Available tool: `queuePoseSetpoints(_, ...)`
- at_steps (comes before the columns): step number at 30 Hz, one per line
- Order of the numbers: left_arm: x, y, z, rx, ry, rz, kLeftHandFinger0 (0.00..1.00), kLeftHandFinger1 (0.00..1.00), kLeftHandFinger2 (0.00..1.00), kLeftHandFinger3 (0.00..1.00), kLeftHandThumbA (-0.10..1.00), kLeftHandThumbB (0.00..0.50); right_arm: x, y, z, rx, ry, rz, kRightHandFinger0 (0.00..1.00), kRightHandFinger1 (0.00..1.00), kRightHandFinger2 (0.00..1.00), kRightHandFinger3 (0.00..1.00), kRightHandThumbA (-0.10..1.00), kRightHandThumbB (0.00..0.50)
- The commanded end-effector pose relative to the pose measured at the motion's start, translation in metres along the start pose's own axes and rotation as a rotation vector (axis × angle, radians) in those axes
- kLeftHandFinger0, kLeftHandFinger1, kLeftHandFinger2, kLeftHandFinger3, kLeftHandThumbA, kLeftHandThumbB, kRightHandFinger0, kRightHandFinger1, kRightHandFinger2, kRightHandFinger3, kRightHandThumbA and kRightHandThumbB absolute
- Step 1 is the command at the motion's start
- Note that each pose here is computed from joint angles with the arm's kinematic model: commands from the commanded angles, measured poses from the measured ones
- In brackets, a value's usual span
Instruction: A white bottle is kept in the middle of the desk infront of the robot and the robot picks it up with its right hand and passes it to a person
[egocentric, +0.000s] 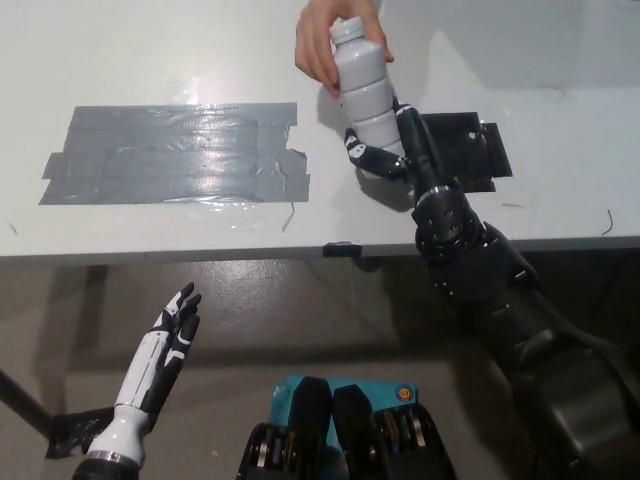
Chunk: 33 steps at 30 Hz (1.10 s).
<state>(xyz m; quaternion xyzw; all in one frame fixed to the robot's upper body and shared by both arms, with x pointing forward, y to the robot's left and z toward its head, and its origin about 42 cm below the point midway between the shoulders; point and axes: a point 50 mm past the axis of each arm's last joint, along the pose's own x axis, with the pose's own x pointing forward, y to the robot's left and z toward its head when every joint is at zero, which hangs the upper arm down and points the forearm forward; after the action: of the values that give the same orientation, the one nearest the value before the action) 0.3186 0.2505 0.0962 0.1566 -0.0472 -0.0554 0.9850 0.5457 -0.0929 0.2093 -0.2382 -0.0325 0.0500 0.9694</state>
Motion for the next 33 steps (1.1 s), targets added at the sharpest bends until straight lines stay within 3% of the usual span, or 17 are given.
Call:
queuePoseSetpoints(1, 0.008, 0.007, 0.014, 0.014, -0.066, 0.004, 1.0, 1.0, 1.0, 1.0, 0.95, 0.143, 0.015, -0.009, 0.039, -0.01, -0.073, -0.018, 0.0, 0.42, 0.79, 0.77, -0.1, 0.235)
queuePoseSetpoints(3, 0.008, 0.007, 0.014, 0.019, -0.059, 0.003, 1.0, 1.0, 1.0, 1.0, 0.96, 0.143, 0.014, -0.006, 0.038, -0.036, -0.081, -0.007, 0.03, 0.45, 0.81, 0.75, -0.1, 0.236)
queuePoseSetpoints(4, 0.008, 0.007, 0.014, 0.019, -0.061, 0.003, 1.0, 1.0, 1.0, 1.0, 0.96, 0.137, 0.014, -0.006, 0.038, -0.044, -0.077, 0.001, 0.15, 0.58, 0.97, 0.92, -0.1, 0.251)
queuePoseSetpoints(5, 0.008, 0.008, 0.013, 0.02, -0.064, 0.002, 1.0, 1.0, 1.0, 1.0, 0.96, 0.135, 0.015, -0.006, 0.038, -0.051, -0.068, 0.024, 0.31, 0.75, 1.0, 1.0, 0.0, 0.268)
queuePoseSetpoints(6, 0.008, 0.008, 0.013, 0.019, -0.065, 0.001, 1.0, 1.0, 1.0, 1.0, 0.96, 0.139, 0.015, -0.006, 0.037, -0.043, -0.065, 0.057, 0.69, 1.0, 1.0, 1.0, 0.27, 0.34)
queuePoseSetpoints(7, 0.008, 0.007, 0.013, 0.017, -0.065, 0.0, 1.0, 1.0, 1.0, 1.0, 0.95, 0.139, 0.015, -0.008, 0.035, -0.024, -0.059, 0.105, 1.0, 1.0, 1.0, 1.0, 0.35, 0.394)
queuePoseSetpoints(9, 0.008, 0.007, 0.013, 0.016, -0.066, 0.0, 1.0, 1.0, 1.0, 1.0, 0.95, 0.139, 0.016, -0.008, 0.034, -0.012, -0.053, 0.128, 1.0, 1.0, 1.0, 1.0, 0.38, 0.405)
queuePoseSetpoints(10, 0.009, 0.008, 0.014, 0.016, -0.065, -0.001, 1.0, 1.0, 1.0, 1.0, 0.95, 0.13, 0.016, -0.009, 0.034, -0.041, -0.043, 0.167, 1.0, 1.0, 1.0, 1.0, 0.61, 0.496)
queuePoseSetpoints(19, 0.009, 0.008, 0.014, 0.021, -0.063, -0.003, 1.0, 1.0, 1.0, 1.0, 0.95, 0.127, 0.018, -0.018, 0.042, -0.023, -0.122, 0.154, 1.0, 1.0, 1.0, 1.0, 0.85, 0.5)
queuePoseSetpoints(33, 0.013, 0.007, 0.016, 0.018, -0.077, -0.001, 1.0, 1.0, 1.0, 1.0, 0.94, 0.134, 0.002, -0.048, 0.061, 0.029, -0.298, 0.11, 1.0, 1.0, 1.0, 1.0, 0.89, 0.5)
